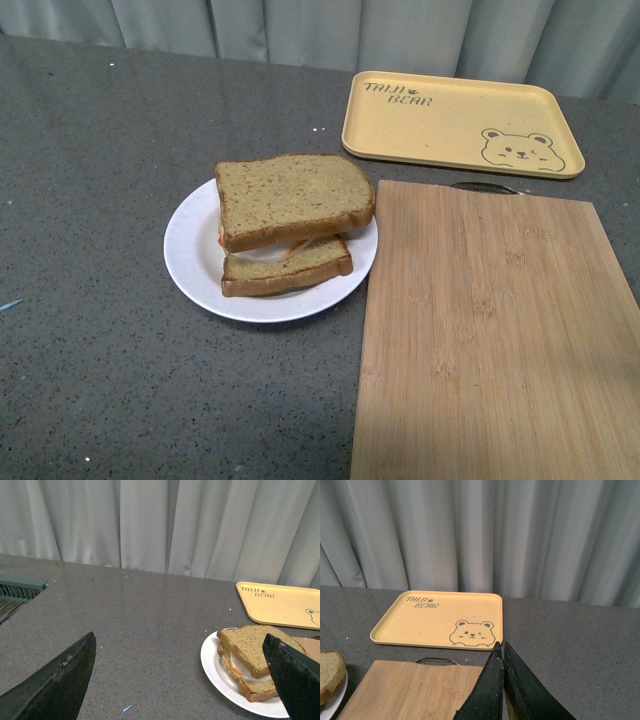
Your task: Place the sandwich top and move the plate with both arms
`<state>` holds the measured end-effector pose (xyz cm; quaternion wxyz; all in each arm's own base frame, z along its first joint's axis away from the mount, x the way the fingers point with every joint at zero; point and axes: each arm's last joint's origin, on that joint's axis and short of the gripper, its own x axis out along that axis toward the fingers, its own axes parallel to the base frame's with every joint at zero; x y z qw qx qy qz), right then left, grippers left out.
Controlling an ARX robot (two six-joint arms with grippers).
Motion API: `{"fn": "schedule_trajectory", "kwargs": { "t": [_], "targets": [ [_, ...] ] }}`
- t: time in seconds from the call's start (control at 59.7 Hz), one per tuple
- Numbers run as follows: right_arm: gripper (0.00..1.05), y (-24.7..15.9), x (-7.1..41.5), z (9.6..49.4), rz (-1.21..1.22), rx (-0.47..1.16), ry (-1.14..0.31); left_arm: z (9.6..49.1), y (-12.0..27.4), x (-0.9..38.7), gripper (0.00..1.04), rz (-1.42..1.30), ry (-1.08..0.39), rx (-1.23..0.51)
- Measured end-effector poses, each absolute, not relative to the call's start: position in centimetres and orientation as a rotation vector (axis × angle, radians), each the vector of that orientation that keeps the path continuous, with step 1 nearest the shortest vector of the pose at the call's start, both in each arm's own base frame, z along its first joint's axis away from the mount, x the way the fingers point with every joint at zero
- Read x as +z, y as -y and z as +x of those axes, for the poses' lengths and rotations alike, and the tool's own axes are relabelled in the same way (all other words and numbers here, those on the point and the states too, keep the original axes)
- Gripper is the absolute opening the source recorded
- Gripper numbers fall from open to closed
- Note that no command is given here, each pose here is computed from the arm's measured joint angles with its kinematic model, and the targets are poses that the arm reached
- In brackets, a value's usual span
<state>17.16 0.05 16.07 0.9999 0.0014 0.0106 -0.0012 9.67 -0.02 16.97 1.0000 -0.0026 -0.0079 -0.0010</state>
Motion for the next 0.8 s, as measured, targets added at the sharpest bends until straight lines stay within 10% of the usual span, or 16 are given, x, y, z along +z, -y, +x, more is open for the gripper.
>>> {"fn": "schedule_trajectory", "kwargs": {
  "t": [0.804],
  "targets": [
    [0.01,0.0,16.7,12.6,0.003,0.003,0.002,9.7,0.0,17.0,0.98,-0.005,0.016,-0.002]
  ]
}}
